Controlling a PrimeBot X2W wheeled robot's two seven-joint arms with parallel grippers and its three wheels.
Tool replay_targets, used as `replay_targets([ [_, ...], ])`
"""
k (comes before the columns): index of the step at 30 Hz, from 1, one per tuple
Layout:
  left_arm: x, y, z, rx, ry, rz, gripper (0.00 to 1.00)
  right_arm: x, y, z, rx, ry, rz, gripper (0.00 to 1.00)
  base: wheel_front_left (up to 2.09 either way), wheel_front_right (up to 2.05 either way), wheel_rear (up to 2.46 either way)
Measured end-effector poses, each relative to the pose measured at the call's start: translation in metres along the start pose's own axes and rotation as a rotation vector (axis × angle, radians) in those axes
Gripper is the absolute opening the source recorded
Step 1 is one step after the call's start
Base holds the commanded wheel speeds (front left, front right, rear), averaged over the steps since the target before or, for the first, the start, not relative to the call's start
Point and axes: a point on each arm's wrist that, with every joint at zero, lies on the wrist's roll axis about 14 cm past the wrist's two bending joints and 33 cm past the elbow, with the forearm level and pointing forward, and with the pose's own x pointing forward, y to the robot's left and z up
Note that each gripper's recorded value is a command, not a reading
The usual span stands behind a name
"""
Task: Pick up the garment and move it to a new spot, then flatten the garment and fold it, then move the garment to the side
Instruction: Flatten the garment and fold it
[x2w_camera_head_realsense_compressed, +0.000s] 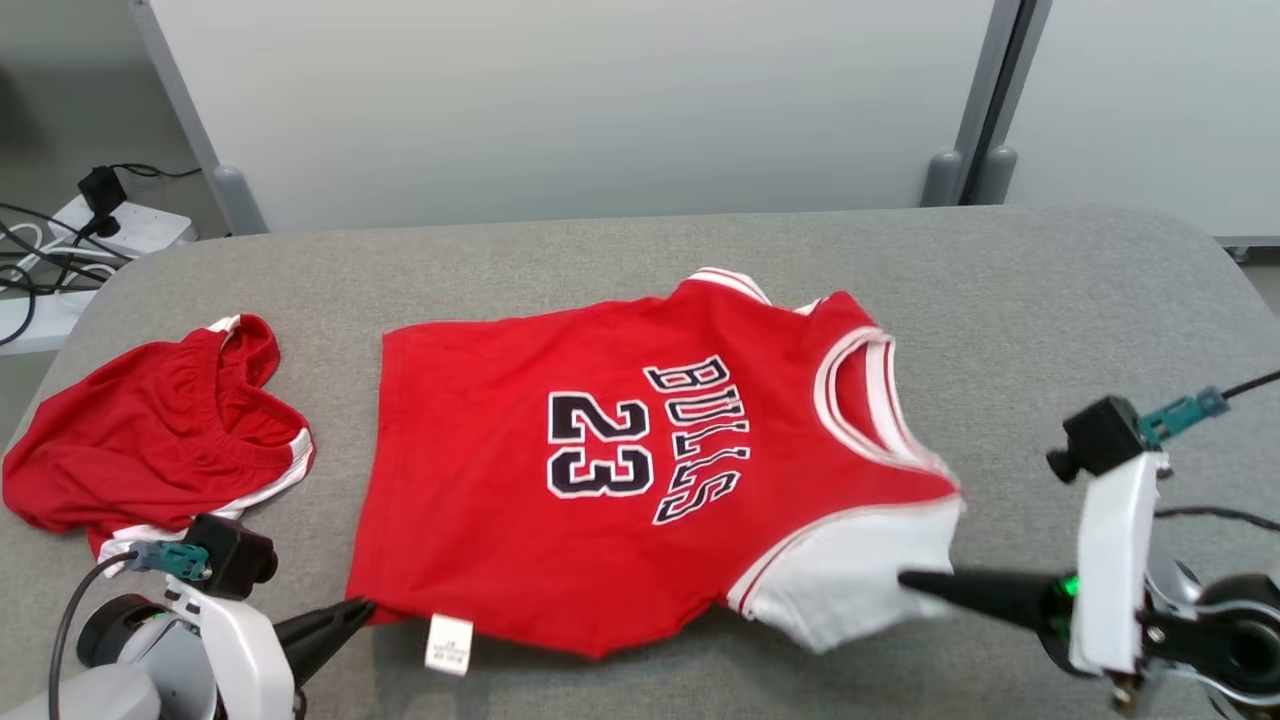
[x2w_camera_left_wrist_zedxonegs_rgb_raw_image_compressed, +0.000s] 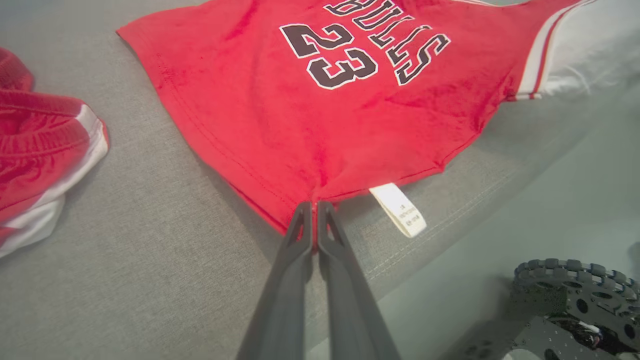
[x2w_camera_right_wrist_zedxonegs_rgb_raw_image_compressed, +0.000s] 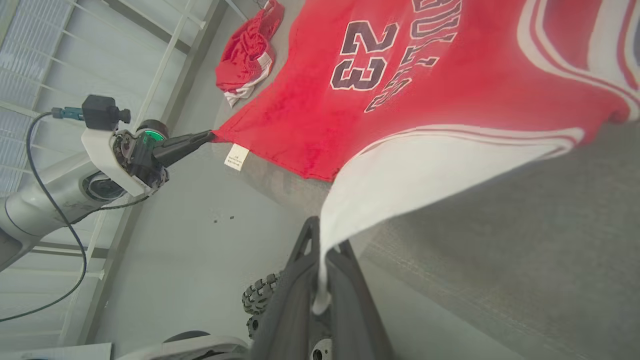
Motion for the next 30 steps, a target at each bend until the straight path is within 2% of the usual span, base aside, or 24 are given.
replay_targets([
  [5,-0.012,0.001,-0.001,0.050,0.115,-0.027,0.00,-0.024,0.013,-0.032,0.043,0.143,0.070,0.00,0.00,0.00,0.00],
  [10,-0.010,0.014,0.006,0.074,0.263,-0.036,0.00,-0.031,0.017,-0.017,0.080,0.104,0.128,0.00,0.00,0.00,0.00],
  [14,0.013,0.004,-0.010,-0.016,0.440,-0.118,0.00,-0.016,-0.026,0.000,0.103,0.070,0.023,0.00,0.00,0.00,0.00],
  [17,0.041,-0.002,-0.012,-0.077,0.536,-0.182,0.00,0.017,-0.065,0.020,0.098,0.086,-0.062,0.00,0.00,0.00,0.00],
  [19,0.067,0.010,0.005,-0.098,0.528,-0.181,0.00,0.048,-0.085,0.055,0.098,0.037,-0.093,0.00,0.00,0.00,0.00],
  [20,0.085,0.022,0.026,-0.069,0.468,-0.161,0.00,0.062,-0.092,0.089,0.081,-0.055,-0.109,0.00,0.00,0.00,0.00],
  [21,0.106,0.040,0.065,0.000,0.321,-0.118,0.00,0.073,-0.096,0.139,0.053,-0.219,-0.124,0.00,0.00,0.00,0.00],
  [22,0.106,0.040,0.065,0.000,0.321,-0.118,0.00,0.073,-0.096,0.139,0.053,-0.219,-0.124,0.00,0.00,0.00,0.00],
  [24,0.129,0.082,0.202,0.231,-0.205,0.011,0.00,0.064,-0.087,0.260,-0.036,-0.637,-0.137,0.00,0.00,0.00,0.00],
  [25,0.120,0.094,0.273,0.296,-0.463,0.055,0.00,0.044,-0.079,0.312,-0.089,-0.838,-0.143,0.00,0.00,0.00,0.00],
  [26,0.107,0.103,0.321,0.358,-0.640,0.096,0.00,0.027,-0.068,0.350,-0.133,-0.976,-0.137,0.00,0.00,0.00,0.00],
  [27,0.101,0.109,0.347,0.406,-0.743,0.123,0.00,0.013,-0.064,0.374,-0.173,-1.069,-0.148,0.00,0.00,0.00,0.00],
  [28,0.118,0.123,0.338,0.416,-0.714,0.150,0.00,0.013,-0.070,0.387,-0.189,-1.090,-0.167,0.00,0.00,0.00,0.00],
  [29,0.145,0.130,0.297,0.380,-0.607,0.146,0.00,0.023,-0.085,0.376,-0.152,-1.038,-0.196,0.00,0.00,0.00,0.00],
  [30,0.153,0.130,0.282,0.372,-0.569,0.137,0.00,0.025,-0.089,0.371,-0.131,-1.017,-0.197,0.00,0.00,0.00,0.00],
])
